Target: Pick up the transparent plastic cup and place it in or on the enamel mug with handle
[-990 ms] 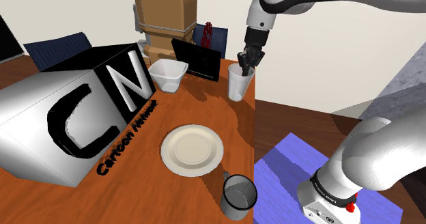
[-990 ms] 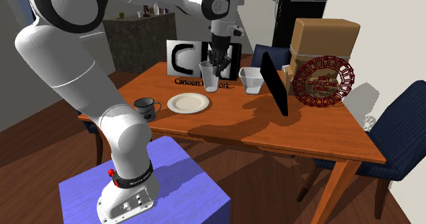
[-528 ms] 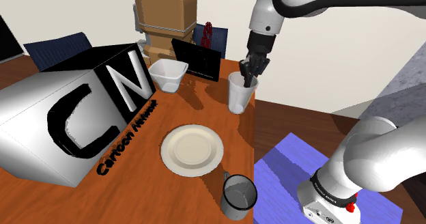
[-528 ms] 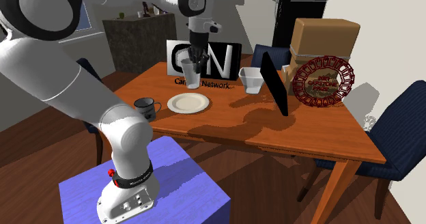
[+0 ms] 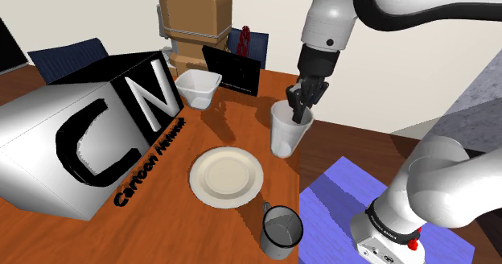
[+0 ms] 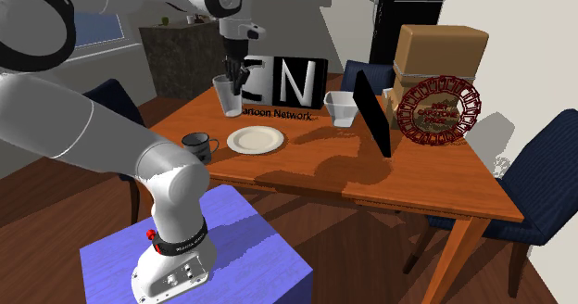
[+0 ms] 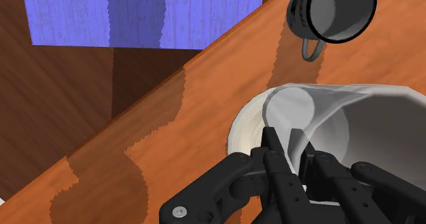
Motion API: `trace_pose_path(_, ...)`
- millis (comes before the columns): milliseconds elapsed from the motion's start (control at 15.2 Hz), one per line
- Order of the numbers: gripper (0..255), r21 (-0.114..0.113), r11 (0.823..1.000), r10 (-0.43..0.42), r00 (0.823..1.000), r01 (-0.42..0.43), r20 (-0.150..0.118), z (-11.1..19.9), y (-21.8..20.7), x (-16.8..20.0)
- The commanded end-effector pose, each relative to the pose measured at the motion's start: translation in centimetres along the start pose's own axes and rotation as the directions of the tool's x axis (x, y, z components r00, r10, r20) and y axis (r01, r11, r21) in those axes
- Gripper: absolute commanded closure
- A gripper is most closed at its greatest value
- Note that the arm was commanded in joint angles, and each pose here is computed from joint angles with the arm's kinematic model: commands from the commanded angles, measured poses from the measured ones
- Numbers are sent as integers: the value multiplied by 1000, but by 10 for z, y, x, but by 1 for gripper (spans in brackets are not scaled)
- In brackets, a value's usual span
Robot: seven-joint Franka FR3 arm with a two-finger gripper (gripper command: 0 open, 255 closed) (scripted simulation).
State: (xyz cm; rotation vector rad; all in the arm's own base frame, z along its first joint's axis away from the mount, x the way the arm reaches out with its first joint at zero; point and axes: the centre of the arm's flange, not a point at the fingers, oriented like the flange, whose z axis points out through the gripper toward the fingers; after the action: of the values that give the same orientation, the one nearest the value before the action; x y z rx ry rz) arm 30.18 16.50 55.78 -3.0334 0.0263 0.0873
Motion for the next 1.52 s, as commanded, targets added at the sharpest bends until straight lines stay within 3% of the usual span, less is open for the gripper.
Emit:
trace_pose_path(0,255,0,1000,2,1000,-2,0,1,-16,-24)
trace_pose_path(528,255,0,1000,2,1000,-2,0,1,-86,-103)
trace_pose_path(1452,255,0,1000,2,1000,-2,0,75,-79,-99)
